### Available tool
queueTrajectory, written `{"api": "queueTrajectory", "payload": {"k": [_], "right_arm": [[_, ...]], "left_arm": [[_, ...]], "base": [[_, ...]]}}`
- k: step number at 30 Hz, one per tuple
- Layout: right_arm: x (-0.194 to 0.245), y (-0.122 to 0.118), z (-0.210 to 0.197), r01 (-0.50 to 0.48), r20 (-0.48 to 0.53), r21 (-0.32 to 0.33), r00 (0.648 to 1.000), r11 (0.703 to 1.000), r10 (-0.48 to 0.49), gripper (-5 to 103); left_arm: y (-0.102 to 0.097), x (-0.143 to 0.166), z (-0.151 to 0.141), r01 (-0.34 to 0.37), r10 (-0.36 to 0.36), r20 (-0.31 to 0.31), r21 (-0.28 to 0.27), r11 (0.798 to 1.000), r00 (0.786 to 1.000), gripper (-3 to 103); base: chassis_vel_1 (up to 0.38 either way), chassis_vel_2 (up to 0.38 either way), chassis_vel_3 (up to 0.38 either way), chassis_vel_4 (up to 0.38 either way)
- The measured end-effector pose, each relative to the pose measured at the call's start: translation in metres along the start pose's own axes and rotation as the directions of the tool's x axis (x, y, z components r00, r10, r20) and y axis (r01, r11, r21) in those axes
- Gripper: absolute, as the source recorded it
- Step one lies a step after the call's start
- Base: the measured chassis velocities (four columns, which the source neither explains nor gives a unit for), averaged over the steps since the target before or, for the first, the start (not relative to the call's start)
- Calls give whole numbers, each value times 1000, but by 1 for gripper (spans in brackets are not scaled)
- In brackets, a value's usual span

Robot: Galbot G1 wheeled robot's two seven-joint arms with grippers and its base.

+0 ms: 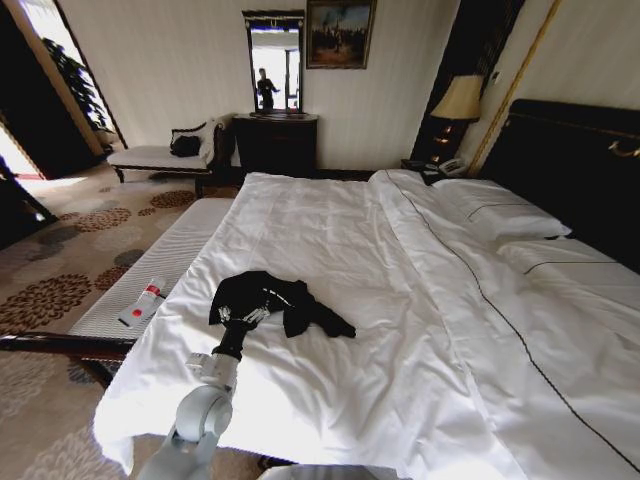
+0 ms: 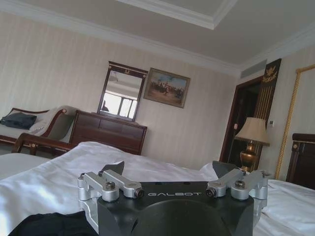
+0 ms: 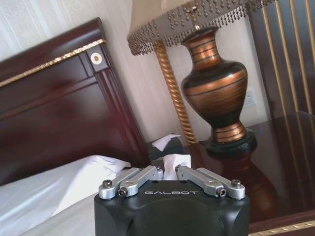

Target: Fold the clothes on the bed.

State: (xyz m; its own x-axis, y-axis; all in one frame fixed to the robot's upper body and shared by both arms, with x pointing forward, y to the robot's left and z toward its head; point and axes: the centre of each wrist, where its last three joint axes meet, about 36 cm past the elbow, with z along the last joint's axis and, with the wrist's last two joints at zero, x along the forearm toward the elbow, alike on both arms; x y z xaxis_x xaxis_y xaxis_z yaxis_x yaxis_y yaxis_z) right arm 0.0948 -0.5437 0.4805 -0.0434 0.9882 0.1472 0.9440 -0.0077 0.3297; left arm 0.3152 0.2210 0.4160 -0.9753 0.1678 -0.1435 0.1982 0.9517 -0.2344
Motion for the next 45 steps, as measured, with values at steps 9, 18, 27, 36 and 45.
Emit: {"api": "queueTrajectory", "payload": {"k": [9,18,27,36,45], "right_arm": [[-25,-19,32,-81,-60,2,995,997,81,1],[-51,-50,74,-159,-64,99,984,982,166,1],[-61,-58,96,-182,-70,152,978,971,194,-2],[-34,-29,81,-120,-82,129,988,984,131,28],[1,21,14,-11,68,54,998,998,7,61]], "left_arm": [[-6,8,-7,7,-7,14,3,1000,1000,100],[-3,13,-10,21,-21,17,0,1000,1000,100],[-2,17,-15,34,-34,26,-2,999,999,100],[5,25,-21,56,-56,11,-12,998,998,100],[1,35,-28,73,-73,22,-11,997,997,100]], "base": [[0,0,0,0],[0,0,0,0],[0,0,0,0],[0,0,0,0],[0,0,0,0]]}}
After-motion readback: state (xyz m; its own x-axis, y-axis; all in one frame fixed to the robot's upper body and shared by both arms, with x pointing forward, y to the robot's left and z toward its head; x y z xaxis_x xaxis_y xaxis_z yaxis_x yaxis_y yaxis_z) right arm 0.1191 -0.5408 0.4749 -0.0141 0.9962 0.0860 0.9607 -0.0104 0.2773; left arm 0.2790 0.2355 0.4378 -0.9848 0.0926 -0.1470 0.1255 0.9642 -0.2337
